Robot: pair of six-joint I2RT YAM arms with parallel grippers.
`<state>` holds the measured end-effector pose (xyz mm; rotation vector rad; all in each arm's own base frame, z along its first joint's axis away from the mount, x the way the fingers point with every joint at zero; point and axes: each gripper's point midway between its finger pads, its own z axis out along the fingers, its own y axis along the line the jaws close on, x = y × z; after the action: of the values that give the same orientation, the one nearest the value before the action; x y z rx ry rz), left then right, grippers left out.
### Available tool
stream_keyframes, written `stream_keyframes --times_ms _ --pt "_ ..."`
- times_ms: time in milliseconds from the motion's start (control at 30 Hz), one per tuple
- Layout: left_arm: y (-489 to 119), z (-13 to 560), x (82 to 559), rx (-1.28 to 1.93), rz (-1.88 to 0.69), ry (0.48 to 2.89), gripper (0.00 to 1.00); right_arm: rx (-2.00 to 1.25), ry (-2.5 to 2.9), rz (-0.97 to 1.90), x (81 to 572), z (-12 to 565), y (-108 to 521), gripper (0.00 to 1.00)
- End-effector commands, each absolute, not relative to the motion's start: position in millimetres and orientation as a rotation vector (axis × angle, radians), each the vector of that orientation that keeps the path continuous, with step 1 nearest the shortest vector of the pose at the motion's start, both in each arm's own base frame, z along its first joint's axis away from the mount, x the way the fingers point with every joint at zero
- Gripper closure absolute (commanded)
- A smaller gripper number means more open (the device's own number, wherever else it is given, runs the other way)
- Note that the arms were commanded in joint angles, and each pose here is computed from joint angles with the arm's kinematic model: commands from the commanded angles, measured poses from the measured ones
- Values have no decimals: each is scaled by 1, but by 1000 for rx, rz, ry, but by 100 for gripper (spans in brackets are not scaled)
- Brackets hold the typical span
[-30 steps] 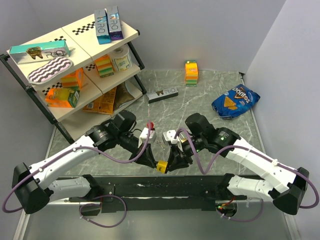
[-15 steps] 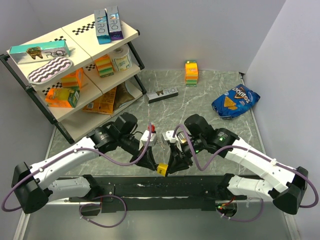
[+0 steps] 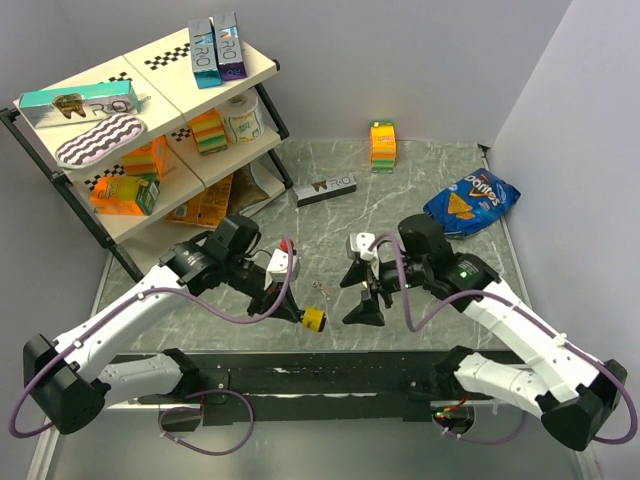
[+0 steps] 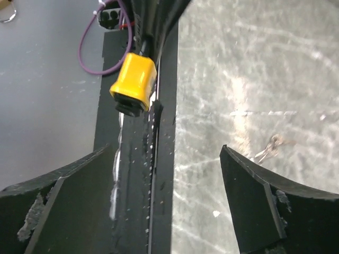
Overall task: Lock with the key
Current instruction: Place the lock at the center of the board.
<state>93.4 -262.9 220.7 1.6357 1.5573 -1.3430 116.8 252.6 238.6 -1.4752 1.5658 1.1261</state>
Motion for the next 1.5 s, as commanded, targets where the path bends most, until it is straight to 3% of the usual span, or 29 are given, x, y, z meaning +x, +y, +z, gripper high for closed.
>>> stream_keyframes --times_ms 0,300,633,767,933,1033,1100,1133,1200,1233,1267,1367,1400,1467 --pt "-269 238 106 1663 -1265 1457 99 -1395 1697 1139 129 240 257 9" --pt "-275 235 124 1596 -1201 1526 99 -1319 1776 1216 131 243 277 5" --pt "-281 239 124 1574 -1245 1517 99 -1388 1664 1180 139 240 300 8" --pt "-282 238 124 1562 -1266 1531 99 -1445 1612 1173 135 237 306 17" --pt "-285 242 129 1523 -1259 1548 99 -1473 1609 1137 134 228 307 21" --pt "-285 241 129 1506 -1263 1557 99 -1469 1616 1125 135 226 306 33" --pt "-284 240 130 1490 -1264 1569 99 -1469 1615 1120 135 225 305 49" --pt "-283 240 132 1481 -1263 1577 99 -1467 1618 1120 135 224 305 63" --pt "-282 241 138 1443 -1243 1609 99 -1461 1615 1114 136 226 305 78" --pt "-280 242 144 1409 -1231 1633 98 -1449 1620 1096 140 226 305 95" --pt "-278 241 148 1351 -1241 1689 86 -1436 1630 1079 144 226 305 100" --pt "-270 254 182 1024 -1206 1856 56 -1338 1665 1039 162 233 302 100" --pt "-267 267 193 937 -1200 1834 37 -1253 1693 1041 175 240 297 100" --pt "-259 276 209 717 -1226 1907 22 -1141 1700 1022 192 254 289 100"
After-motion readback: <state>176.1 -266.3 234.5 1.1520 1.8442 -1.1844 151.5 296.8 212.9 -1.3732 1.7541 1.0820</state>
